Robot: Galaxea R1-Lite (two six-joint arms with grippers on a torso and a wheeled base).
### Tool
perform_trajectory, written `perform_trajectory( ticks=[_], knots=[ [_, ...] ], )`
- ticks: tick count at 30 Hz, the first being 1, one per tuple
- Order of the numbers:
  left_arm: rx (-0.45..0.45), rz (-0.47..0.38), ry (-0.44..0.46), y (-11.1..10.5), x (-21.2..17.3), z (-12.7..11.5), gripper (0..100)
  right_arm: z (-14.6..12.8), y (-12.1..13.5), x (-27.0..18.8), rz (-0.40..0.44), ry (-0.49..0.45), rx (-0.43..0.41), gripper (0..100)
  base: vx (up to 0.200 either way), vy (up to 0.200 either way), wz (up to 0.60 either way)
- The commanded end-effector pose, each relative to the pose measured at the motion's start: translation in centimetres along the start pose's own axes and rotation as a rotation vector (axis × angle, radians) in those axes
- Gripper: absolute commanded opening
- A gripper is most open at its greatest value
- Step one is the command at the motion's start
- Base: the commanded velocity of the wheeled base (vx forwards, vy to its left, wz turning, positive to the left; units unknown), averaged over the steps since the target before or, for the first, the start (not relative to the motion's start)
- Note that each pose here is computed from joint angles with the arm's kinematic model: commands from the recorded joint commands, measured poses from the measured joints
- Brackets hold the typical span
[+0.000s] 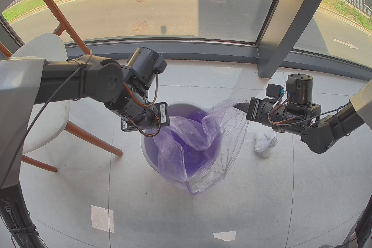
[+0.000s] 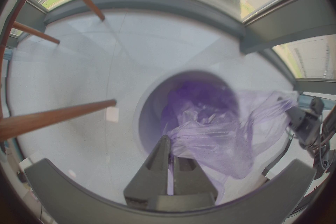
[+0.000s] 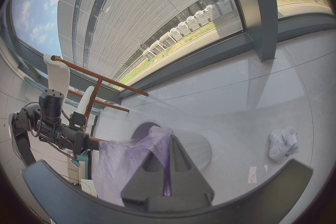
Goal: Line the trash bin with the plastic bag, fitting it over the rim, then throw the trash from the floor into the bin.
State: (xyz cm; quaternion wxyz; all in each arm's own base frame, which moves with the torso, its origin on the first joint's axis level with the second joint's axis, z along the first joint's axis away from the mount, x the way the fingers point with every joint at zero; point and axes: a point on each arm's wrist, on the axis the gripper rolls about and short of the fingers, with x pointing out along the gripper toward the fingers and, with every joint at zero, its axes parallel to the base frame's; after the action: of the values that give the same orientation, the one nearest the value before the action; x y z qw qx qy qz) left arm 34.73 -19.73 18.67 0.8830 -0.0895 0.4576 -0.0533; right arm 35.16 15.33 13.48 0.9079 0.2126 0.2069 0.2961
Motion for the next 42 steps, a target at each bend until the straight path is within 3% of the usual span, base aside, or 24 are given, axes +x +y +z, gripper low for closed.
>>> perform_trajectory(
  ticks=[1, 5, 10, 22, 27, 33, 34, 39, 42],
  knots=[
    [0.111, -0.24, -0.534, 4.6, -5.5, -0.2, 0, 0.0, 0.3, -0.4, 0.005, -0.001, -0.003, 0, 0.0, 0.0, 0.0],
    [0.169, -0.134, -0.558, 7.8, -6.0, 0.3, 0, 0.0, 0.2, -0.3, 0.0, 0.001, -0.004, 0, 0.0, 0.0, 0.0],
    [0.175, -0.056, -0.494, 10.4, -5.1, -1.5, 0, 0.1, -0.5, -0.4, -0.02, -0.005, -0.017, 0, 0.0, 0.0, 0.0],
    [0.167, -0.043, -0.47, 10.8, -4.8, -2.2, 0, 1.1, -2.7, -0.3, -0.067, -0.033, -0.047, 0, 0.0, 0.0, 0.0],
    [0.168, -0.067, -0.525, 10.3, -5.0, -1.6, 0, 2.1, -3.2, 0.8, -0.063, -0.066, -0.054, 0, 0.0, 0.0, 0.0],
    [0.165, -0.106, -0.524, 8.8, -2.6, -1.4, 0, 1.5, -2.8, 1.2, -0.05, -0.041, -0.052, 0, 0.0, 0.0, 0.0],
    [0.156, -0.112, -0.524, 8.7, -2.4, -1.3, 0, 1.4, -2.7, 1.2, -0.046, -0.042, -0.053, 100, 0.0, 0.0, 0.0],
    [0.147, -0.117, -0.512, 8.1, -0.8, -0.7, 0, 2.7, -1.5, -0.3, -0.04, -0.066, -0.04, 100, 0.0, 0.0, 0.0],
    [0.146, -0.114, -0.506, 8.1, -0.4, -0.7, 0, 2.6, -0.9, -1.8, -0.045, -0.034, -0.027, 100, 0.0, 0.0, 0.0]
  ],
)
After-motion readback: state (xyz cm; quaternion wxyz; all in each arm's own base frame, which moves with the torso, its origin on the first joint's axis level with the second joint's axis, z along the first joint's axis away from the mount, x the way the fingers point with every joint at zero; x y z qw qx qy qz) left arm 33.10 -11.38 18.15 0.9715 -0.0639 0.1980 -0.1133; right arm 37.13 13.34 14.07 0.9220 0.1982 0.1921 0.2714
